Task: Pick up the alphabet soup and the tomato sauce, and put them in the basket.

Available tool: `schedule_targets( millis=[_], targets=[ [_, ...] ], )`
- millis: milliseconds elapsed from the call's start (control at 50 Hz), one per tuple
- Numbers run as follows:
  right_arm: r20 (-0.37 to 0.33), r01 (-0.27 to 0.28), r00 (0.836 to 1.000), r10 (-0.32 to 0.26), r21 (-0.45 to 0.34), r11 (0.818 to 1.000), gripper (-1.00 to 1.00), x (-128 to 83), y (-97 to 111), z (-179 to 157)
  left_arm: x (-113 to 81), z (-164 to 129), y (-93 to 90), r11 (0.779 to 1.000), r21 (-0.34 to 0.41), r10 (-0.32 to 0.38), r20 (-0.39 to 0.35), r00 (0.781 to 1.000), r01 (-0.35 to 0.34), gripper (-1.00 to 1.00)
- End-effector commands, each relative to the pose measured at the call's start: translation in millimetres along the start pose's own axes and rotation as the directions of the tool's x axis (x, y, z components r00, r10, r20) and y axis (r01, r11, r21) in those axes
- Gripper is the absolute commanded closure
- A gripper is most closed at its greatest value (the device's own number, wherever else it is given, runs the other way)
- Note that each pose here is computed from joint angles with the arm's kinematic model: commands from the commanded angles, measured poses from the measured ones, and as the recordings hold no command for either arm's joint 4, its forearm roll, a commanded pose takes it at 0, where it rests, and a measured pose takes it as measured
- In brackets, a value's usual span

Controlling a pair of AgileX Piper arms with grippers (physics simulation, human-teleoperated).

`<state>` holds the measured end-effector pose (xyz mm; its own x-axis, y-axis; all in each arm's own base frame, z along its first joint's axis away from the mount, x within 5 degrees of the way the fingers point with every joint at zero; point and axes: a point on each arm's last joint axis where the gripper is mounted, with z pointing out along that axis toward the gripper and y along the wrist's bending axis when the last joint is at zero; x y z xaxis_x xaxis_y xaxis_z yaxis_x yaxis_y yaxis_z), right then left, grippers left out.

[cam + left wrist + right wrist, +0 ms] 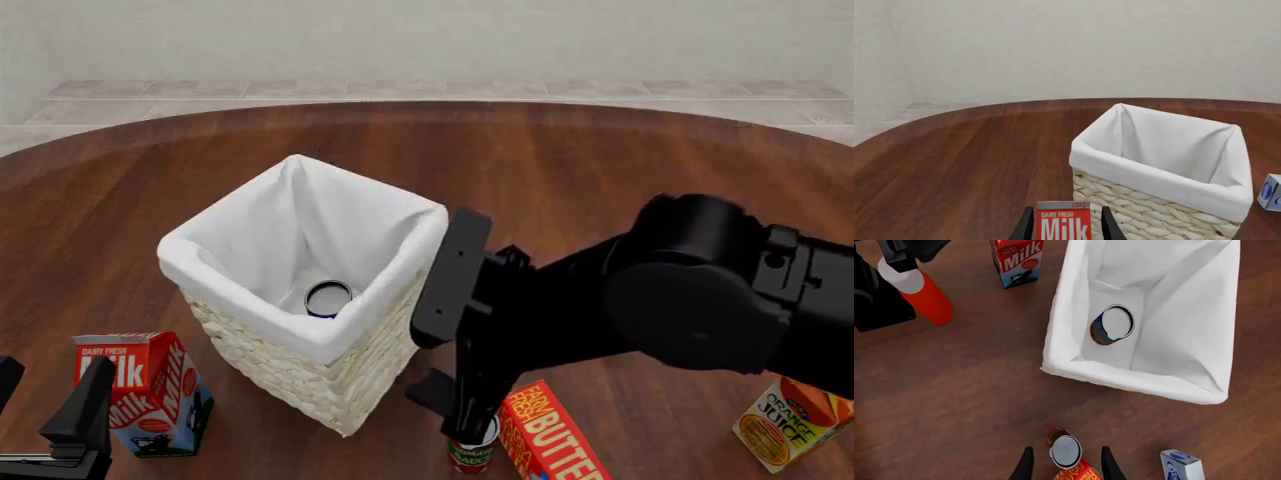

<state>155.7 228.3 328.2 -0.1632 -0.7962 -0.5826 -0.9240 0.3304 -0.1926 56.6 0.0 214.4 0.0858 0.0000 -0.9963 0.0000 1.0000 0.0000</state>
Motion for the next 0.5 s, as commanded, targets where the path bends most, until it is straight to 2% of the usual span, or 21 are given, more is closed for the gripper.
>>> schedule_targets(
  millis=[20, 500],
  targets=[
    [-0.024, -0.002, 1.000, 0.002, -0.001, 1.000, -1.00, 4.8, -1.7, 8.2, 0.0, 0.0, 0.0, 1.000, 0.000, 0.000, 0.000, 1.000, 0.000, -1.00],
    [-0.042, -0.023, 0.999, 0.023, -0.011, 1.000, -1.00, 18.6, 5.3, 27.8, 0.0, 0.0, 0.0, 1.000, 0.000, 0.000, 0.000, 1.000, 0.000, -1.00]
  ],
)
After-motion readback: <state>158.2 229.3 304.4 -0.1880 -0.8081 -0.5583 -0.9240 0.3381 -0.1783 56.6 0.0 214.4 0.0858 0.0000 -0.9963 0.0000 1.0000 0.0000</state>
